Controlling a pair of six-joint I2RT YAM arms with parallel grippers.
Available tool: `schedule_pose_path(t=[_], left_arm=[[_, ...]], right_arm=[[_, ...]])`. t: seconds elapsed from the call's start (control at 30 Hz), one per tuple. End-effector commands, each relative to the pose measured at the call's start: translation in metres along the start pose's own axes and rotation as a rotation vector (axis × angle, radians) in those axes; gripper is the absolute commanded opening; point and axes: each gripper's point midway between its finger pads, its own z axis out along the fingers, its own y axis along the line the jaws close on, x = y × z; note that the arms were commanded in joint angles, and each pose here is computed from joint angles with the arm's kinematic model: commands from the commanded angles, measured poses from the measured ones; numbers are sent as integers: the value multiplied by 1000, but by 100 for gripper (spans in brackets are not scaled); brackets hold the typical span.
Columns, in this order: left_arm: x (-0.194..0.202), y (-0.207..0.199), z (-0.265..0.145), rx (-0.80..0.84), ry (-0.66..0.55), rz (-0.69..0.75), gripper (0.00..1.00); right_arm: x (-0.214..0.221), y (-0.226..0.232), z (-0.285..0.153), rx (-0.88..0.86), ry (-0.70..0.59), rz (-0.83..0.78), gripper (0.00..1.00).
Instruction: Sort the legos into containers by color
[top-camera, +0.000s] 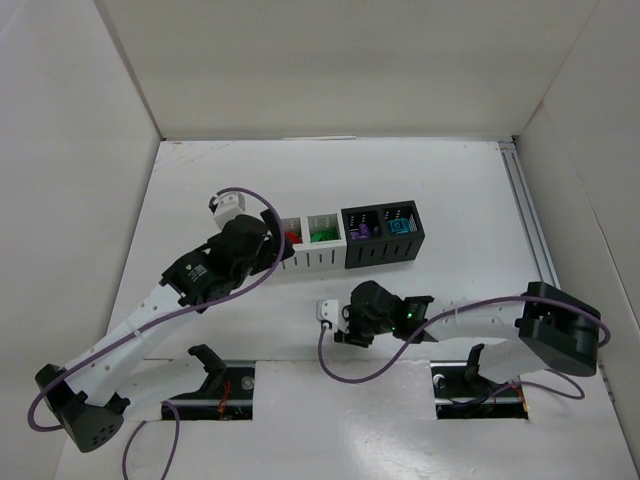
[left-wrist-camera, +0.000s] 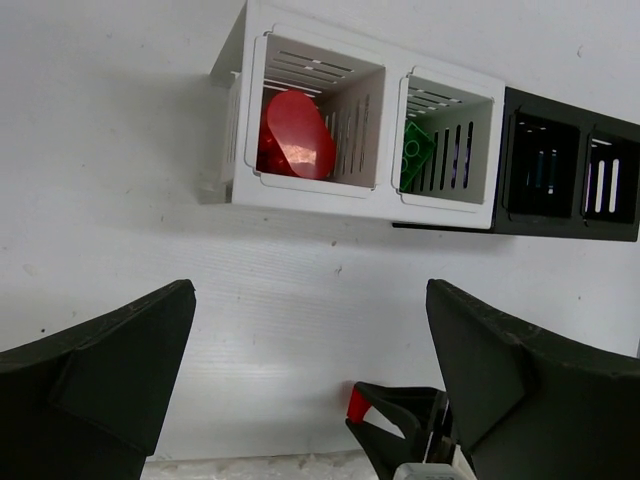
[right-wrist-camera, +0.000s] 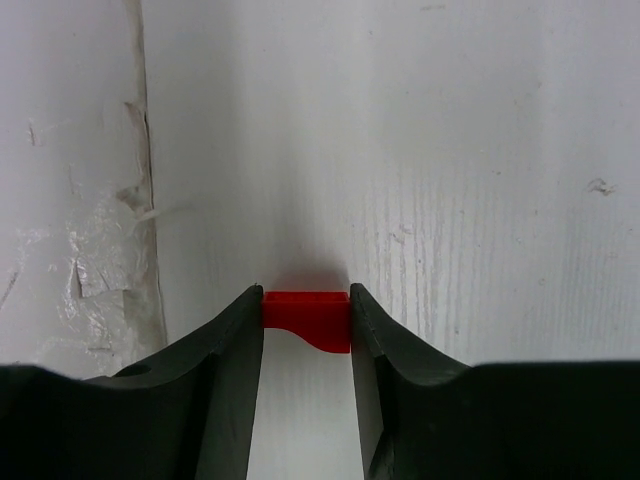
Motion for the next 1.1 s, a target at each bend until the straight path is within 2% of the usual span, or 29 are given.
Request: schedule_pose_path(t=[0.0, 0.13, 0.17, 0.27, 0.33, 0.5, 0.63, 0.67, 0.83, 0.97, 1.0, 1.03, 1.07], left_arm=[[-8, 9, -8, -16, -42, -10, 100], [-13, 12, -13, -25, -62, -32, 100], [-13, 15, -13, -42, -67, -46, 100], [-11, 27, -15, -77, -85, -91, 100], [-8, 34, -19, -87, -79, -118, 100], [-8, 44, -31, -96, -85, -166, 100], [-4, 52, -33, -102, -82, -171, 100], [-5, 51, -35, -93, -88, -188, 100], [-3, 58, -40, -104, -81, -191, 100], [-8, 59, -43, -106, -103, -195, 100], [-8, 59, -43, -107, -103, -195, 100], [-10, 57, -45, -100, -107, -199, 100], [-11, 58, -45, -104, -115, -199, 100]], right_arm=[[-39, -8, -12, 25, -108, -48, 29], [-92, -24, -32, 68, -201, -122, 29], [-121, -36, -42, 106, -246, -157, 29], [-150, -62, -51, 197, -243, -208, 29], [-185, -83, -51, 251, -263, -270, 29], [-232, -155, -46, 345, -285, -287, 29], [-251, -186, -38, 347, -311, -298, 29], [-246, -188, -24, 331, -284, -291, 29], [-233, -210, -11, 339, -240, -260, 33], [-230, -215, -11, 341, -229, -252, 46], [-235, -213, -16, 337, -246, -258, 60], [-236, -211, -16, 327, -253, -261, 68], [-242, -211, -24, 336, -268, -265, 82]])
